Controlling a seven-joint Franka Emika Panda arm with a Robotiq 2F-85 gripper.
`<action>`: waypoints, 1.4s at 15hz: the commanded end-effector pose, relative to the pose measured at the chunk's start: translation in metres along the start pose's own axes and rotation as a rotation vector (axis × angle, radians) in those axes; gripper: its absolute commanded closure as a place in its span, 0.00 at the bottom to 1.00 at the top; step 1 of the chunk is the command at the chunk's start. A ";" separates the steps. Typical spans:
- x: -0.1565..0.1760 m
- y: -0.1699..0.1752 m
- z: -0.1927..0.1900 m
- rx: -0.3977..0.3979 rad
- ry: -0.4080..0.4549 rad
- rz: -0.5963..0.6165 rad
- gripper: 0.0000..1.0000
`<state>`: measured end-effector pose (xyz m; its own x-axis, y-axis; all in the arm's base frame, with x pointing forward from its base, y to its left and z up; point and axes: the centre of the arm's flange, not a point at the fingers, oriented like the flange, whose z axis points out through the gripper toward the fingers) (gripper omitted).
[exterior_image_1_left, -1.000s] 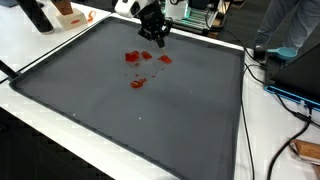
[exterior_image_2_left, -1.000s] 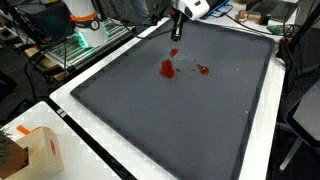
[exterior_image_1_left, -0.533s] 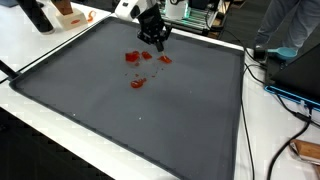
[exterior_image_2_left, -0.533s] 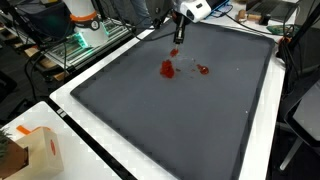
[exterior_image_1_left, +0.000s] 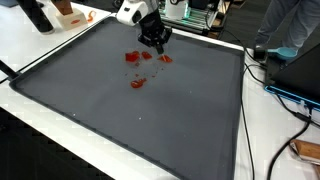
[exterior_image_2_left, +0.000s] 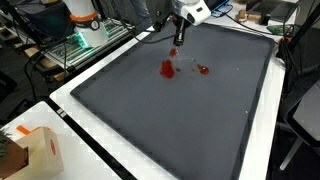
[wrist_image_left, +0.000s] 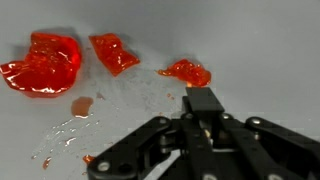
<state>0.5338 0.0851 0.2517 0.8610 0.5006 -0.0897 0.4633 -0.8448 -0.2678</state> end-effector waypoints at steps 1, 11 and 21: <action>0.000 -0.001 0.006 -0.013 -0.026 -0.008 0.97; -0.012 -0.007 -0.033 -0.042 0.007 -0.022 0.97; -0.013 -0.005 -0.017 0.007 -0.072 -0.028 0.97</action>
<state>0.5253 0.0811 0.2761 0.8393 0.5268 -0.1344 0.4801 -0.8341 -0.2715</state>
